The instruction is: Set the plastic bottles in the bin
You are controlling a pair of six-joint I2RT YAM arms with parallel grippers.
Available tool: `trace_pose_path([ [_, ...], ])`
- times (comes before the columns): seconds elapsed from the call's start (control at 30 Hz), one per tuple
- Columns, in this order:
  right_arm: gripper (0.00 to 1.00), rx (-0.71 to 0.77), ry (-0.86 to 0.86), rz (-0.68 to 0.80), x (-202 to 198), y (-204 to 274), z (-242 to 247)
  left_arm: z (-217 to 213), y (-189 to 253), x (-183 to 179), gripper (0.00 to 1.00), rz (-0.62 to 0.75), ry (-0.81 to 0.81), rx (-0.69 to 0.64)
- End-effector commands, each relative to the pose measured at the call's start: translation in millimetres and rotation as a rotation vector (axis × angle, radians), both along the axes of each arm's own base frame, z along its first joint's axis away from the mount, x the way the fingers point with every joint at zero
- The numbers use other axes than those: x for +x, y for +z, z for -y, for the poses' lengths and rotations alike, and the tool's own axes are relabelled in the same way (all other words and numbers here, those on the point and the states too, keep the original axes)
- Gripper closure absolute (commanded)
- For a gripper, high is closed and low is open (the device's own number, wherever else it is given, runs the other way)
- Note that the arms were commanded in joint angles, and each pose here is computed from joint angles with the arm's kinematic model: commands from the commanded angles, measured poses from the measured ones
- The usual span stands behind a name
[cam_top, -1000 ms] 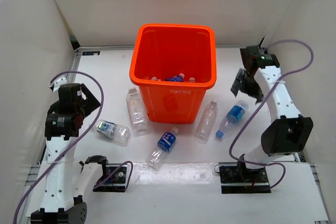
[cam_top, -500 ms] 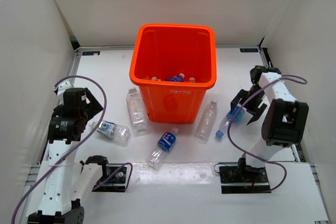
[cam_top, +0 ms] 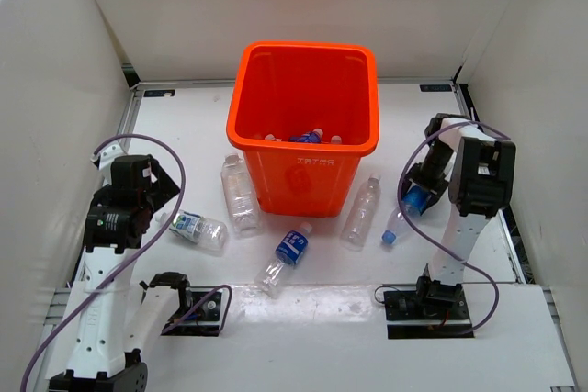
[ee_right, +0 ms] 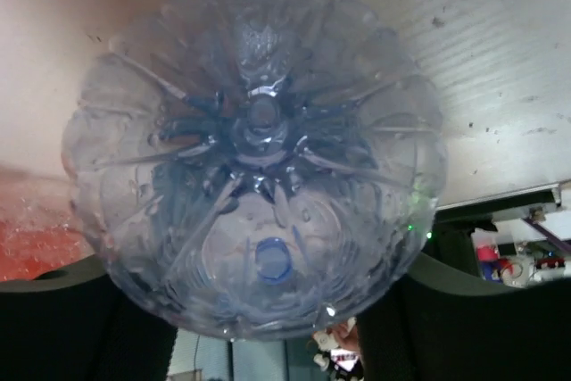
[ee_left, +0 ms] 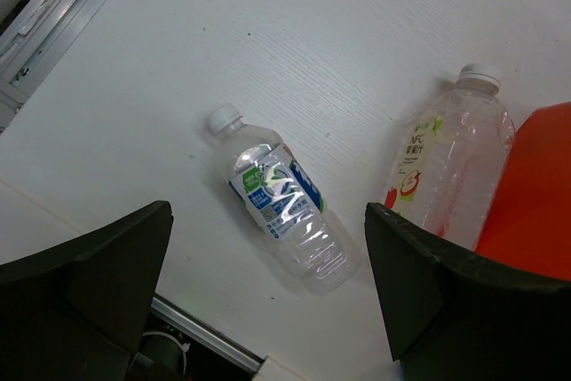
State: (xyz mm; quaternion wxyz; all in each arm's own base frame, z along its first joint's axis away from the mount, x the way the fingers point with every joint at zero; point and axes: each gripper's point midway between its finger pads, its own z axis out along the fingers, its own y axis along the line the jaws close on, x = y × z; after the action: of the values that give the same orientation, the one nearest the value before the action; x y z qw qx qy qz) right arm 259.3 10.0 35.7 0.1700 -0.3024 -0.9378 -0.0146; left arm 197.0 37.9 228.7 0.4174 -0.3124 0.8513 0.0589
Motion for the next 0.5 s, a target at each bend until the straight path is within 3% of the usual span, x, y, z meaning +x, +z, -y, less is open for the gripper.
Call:
trace_pose_path([
  [0.0, 0.35, 0.022, -0.001, -0.009, -1, 9, 1, 0, 0, -3, 0.00, 0.004, 0.005, -0.003],
  [0.03, 0.41, 0.023, -0.008, -0.017, -3, 8, 2, -1, 0, -2, 0.00, 0.006, 0.011, -0.004],
  [0.23, 0.48, -0.004, -0.012, 0.093, 10, 38, 12, 1, -2, 2, 0.00, 0.008, 0.009, -0.012],
  [0.47, 0.60, -0.110, 0.016, 0.452, 67, 140, 23, 5, -9, 7, 0.00, 0.004, 0.006, -0.037],
])
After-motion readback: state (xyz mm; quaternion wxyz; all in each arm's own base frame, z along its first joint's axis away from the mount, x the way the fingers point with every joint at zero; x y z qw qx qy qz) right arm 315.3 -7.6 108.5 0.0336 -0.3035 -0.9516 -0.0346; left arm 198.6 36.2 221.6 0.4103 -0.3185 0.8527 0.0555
